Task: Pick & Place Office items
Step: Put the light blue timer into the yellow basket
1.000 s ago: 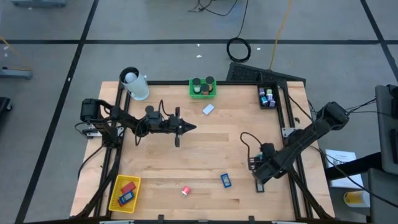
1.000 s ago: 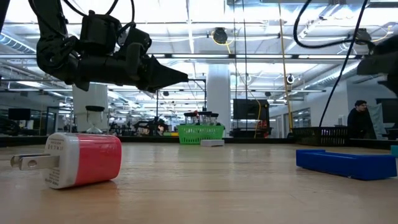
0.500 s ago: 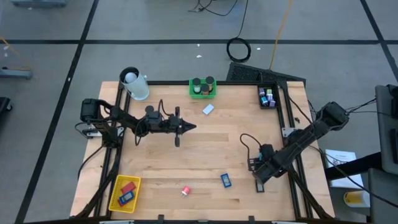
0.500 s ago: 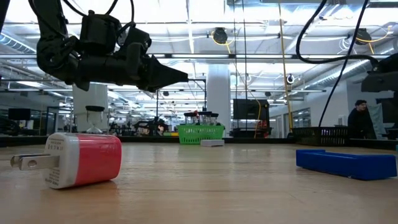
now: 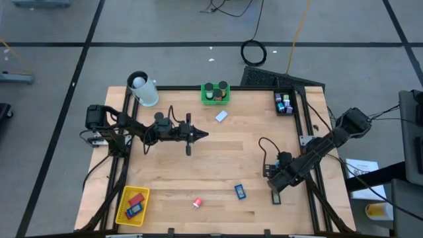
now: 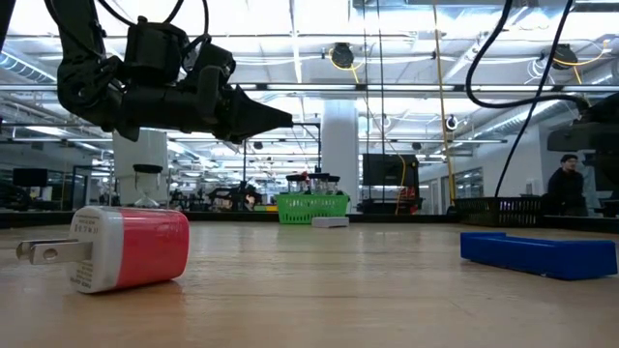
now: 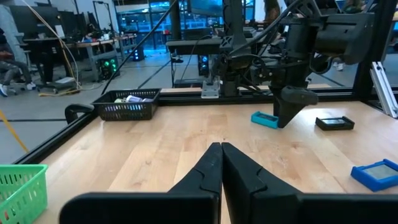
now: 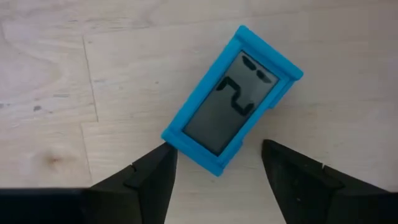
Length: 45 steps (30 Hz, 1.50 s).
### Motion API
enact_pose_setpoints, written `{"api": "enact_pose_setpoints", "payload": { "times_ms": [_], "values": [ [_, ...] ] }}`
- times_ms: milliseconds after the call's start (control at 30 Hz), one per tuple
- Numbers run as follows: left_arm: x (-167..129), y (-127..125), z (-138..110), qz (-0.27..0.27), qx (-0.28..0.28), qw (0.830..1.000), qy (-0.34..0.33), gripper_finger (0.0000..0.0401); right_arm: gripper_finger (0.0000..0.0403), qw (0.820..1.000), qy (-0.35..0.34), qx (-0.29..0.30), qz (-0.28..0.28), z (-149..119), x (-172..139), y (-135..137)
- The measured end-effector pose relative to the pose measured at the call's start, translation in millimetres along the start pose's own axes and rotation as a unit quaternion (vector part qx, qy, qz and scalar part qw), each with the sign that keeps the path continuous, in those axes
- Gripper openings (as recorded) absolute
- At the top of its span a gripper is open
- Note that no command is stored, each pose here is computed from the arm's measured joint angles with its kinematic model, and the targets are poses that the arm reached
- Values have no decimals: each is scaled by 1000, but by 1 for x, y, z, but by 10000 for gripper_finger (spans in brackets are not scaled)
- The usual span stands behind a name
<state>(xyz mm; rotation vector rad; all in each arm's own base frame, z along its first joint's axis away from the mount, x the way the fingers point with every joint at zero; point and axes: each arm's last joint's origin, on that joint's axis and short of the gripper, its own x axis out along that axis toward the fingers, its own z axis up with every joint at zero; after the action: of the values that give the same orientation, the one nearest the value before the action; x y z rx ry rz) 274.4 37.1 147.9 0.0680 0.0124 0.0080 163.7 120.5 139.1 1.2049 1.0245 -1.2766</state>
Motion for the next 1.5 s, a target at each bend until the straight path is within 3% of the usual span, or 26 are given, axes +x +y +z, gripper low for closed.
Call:
{"api": "enact_pose_setpoints", "payload": {
  "times_ms": [200,433,667,867,1200,1367,1500],
  "values": [
    [0,0,0,0,0,1000,0,21,233,1000,-2,2,-10,0,-3,1],
    [0,-1,0,-11,0,1000,-1,4,248,1000,11,8,6,2,-13,2],
    [0,-1,0,-17,0,1000,-2,21,251,999,-13,16,-44,9,-8,-1],
    [0,-1,2,-21,1,1000,-9,4,251,999,-27,23,-41,9,-1,5],
    [0,-1,3,-22,1,1000,-13,17,244,998,-35,20,-53,9,0,3],
    [0,-1,3,-24,1,1000,-13,4,251,995,-35,12,-98,14,-7,-4],
    [0,-1,3,-25,0,1000,-14,19,254,994,-25,-9,-105,15,-10,-5]
  ]
}}
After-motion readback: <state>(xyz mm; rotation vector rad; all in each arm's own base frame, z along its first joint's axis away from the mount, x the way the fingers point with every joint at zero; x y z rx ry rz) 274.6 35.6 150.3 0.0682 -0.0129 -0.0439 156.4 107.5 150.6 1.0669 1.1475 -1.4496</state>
